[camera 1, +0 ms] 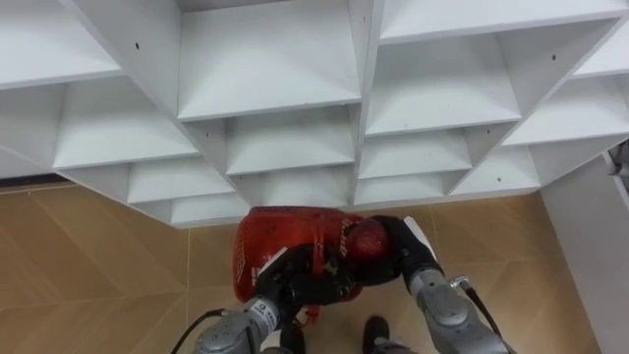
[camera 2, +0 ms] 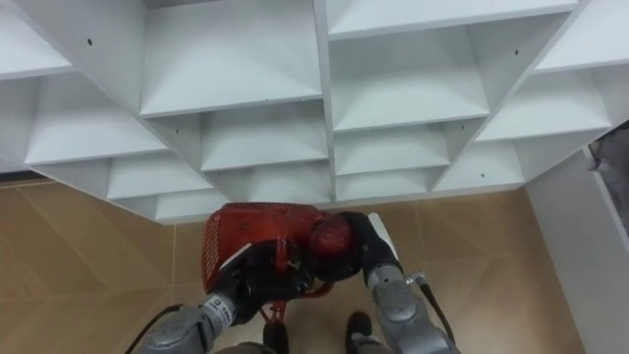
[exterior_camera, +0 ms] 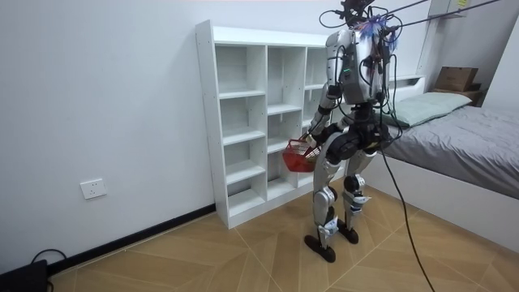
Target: Collect fruits from the closet
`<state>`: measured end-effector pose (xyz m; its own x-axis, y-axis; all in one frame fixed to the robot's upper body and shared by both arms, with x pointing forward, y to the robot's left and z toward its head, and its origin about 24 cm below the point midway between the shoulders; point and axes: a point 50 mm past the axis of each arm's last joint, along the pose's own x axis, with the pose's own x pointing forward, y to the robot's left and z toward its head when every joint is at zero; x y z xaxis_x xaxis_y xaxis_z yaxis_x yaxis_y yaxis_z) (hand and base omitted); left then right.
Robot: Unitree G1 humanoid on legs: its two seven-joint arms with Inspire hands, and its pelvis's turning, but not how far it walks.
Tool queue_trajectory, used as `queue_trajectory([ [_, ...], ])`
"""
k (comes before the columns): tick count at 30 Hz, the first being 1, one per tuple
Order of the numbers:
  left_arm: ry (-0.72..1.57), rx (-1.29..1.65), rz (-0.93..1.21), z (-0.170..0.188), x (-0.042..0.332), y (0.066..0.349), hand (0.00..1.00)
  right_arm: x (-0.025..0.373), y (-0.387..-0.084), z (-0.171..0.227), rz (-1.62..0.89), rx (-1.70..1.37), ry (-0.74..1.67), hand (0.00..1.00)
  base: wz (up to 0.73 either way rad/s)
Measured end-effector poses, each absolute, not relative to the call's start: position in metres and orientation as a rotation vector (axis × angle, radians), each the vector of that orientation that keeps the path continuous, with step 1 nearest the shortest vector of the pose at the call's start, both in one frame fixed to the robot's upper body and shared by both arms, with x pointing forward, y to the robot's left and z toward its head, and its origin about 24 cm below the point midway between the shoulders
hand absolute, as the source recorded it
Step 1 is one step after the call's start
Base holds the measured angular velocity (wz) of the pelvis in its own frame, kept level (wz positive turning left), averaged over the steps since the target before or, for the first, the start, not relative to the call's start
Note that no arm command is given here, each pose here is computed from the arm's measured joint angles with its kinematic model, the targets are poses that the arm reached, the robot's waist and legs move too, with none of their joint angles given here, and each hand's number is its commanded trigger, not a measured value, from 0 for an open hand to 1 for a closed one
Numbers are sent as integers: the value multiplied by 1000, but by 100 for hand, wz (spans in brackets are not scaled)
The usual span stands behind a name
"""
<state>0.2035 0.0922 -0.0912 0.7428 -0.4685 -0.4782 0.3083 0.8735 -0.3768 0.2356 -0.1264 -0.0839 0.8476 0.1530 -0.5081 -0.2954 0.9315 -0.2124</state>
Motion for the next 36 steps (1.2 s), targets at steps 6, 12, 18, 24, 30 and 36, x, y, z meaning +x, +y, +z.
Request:
queue_trajectory([
  [6, 602, -285, -438, -92, 202, 92, 100, 234, -126, -87, 264, -261, 540, 100, 0],
  [12, 603, -284, -440, -92, 203, 92, 100, 233, -127, -90, 279, -211, 574, 100, 0],
  [18, 607, -282, -451, -93, 201, 90, 100, 229, -130, -96, 269, -127, 626, 100, 0],
  [24, 608, -282, -471, -93, 200, 88, 100, 227, -131, -99, 264, -98, 648, 100, 0],
  [30, 601, -293, -512, -91, 200, 87, 100, 226, -132, -100, 268, -89, 656, 100, 0],
  [36, 591, -297, -554, -89, 202, 84, 100, 225, -132, -101, 267, -88, 659, 100, 0],
])
